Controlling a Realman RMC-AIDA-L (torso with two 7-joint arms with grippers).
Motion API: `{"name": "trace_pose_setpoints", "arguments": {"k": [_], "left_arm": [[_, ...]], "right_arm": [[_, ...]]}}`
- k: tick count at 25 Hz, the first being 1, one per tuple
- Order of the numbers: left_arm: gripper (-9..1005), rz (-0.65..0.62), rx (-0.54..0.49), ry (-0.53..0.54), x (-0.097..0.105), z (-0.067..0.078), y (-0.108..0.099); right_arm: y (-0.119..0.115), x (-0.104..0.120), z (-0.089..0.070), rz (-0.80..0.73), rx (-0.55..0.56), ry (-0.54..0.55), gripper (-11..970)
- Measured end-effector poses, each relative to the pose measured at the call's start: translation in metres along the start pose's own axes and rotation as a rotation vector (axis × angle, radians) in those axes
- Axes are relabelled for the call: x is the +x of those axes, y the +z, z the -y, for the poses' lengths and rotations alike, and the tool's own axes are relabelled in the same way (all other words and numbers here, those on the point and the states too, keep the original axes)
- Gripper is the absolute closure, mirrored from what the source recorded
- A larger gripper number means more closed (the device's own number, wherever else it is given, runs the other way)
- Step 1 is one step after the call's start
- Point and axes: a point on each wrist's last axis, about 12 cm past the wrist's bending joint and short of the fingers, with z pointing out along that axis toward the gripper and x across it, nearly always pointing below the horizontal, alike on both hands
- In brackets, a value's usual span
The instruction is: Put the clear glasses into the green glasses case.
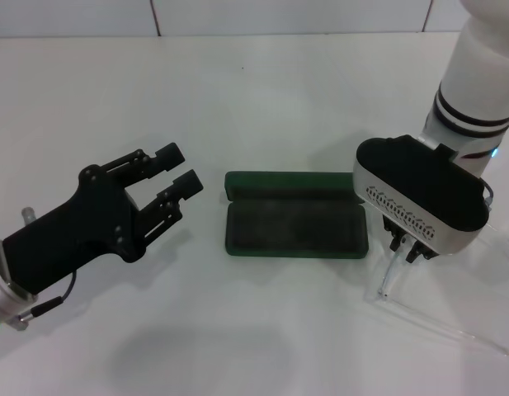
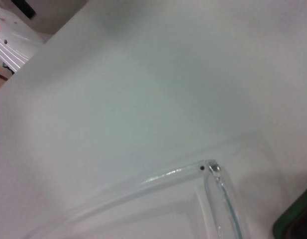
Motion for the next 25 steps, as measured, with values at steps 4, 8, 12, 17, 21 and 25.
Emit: {"name": "trace_pose_setpoints", "arguments": {"k": [4, 8, 12, 17, 21, 25], "left_arm": [[586, 0.000, -0.001, -0.009, 0.001, 0.001, 0.000], [586, 0.007, 0.005, -0.015, 0.002, 0.004, -0.002], [586, 0.022, 0.023, -0.016, 0.000, 0.007, -0.003], [586, 0.025, 0.023, -0.020, 0.001, 0.008, -0.005], [586, 0.034, 0.028, -0.023, 0.000, 0.011, -0.009], [586, 0.042, 0.031, -0.025, 0.000, 0.012, -0.010]], "right_arm": [[0.002, -0.002, -0.001, 0.001, -0.006, 0.002, 781], [0.004, -0.002, -0.003, 0.005, -0.011, 0.004, 799], [0.004, -0.004, -0.003, 0.016, -0.006, 0.016, 821], [0.004, -0.007, -0.002, 0.022, 0.031, 0.055, 842], [-0.004, -0.014, -0.003, 0.030, 0.034, 0.099, 842], [-0.015, -0.022, -0.014, 0.060, 0.027, 0.153, 842]]}}
